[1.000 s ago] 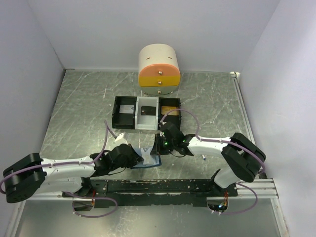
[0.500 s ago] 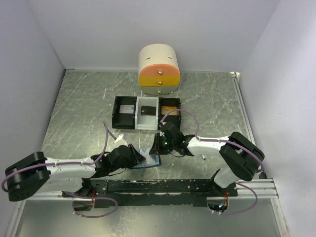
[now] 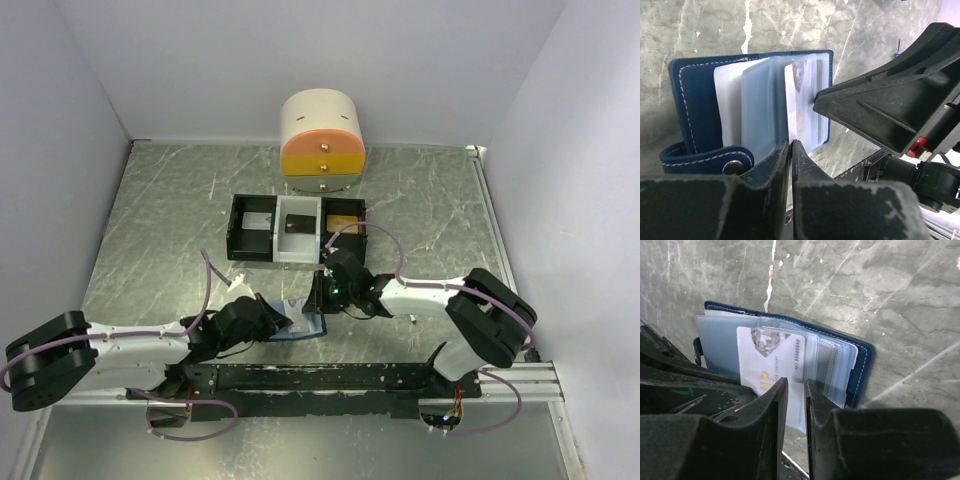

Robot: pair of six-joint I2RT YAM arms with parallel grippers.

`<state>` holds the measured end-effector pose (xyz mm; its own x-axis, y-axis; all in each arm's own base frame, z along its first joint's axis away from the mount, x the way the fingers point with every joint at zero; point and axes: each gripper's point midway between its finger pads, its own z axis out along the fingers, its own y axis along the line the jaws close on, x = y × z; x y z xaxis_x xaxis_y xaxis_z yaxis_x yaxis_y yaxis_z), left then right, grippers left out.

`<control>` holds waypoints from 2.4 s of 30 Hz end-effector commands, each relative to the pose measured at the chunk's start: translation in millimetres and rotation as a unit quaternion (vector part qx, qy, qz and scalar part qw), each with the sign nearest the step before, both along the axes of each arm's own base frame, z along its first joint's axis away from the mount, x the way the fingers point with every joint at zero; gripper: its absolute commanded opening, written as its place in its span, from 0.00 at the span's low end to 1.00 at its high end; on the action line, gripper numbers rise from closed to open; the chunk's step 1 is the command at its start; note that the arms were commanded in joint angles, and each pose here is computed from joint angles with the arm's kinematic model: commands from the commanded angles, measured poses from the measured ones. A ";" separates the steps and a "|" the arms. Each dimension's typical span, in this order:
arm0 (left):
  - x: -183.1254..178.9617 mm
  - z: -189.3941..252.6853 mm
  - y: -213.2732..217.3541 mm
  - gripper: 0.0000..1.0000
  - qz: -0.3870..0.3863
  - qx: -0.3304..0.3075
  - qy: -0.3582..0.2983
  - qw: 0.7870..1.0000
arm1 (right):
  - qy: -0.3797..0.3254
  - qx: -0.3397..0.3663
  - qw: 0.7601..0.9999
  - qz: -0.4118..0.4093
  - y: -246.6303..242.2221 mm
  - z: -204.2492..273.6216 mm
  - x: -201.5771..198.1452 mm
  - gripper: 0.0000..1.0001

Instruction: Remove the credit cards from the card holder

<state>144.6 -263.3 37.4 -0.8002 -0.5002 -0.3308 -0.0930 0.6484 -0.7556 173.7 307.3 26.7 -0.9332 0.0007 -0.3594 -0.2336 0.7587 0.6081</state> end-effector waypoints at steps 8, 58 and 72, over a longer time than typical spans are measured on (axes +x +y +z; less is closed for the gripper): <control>2.0 -6.5 25.6 0.14 0.024 0.054 -0.002 0.998 | -0.005 -0.081 0.997 0.002 -29.4 -21.5 -4.9 0.21; 7.6 0.3 -1.9 0.21 0.019 -0.031 -0.014 0.999 | 0.039 -0.055 0.998 -0.008 -21.9 -37.8 -21.6 0.24; 4.4 3.6 20.3 0.07 0.037 -0.018 -0.019 0.999 | 0.003 -0.011 1.000 0.015 -0.4 -5.1 -5.0 0.27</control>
<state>146.5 -254.2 46.2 -0.7673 -0.5552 -0.3209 -0.0930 0.5914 -0.8010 165.9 318.4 28.1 -0.9402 -0.0101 -0.3404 -0.2417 0.7240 0.6461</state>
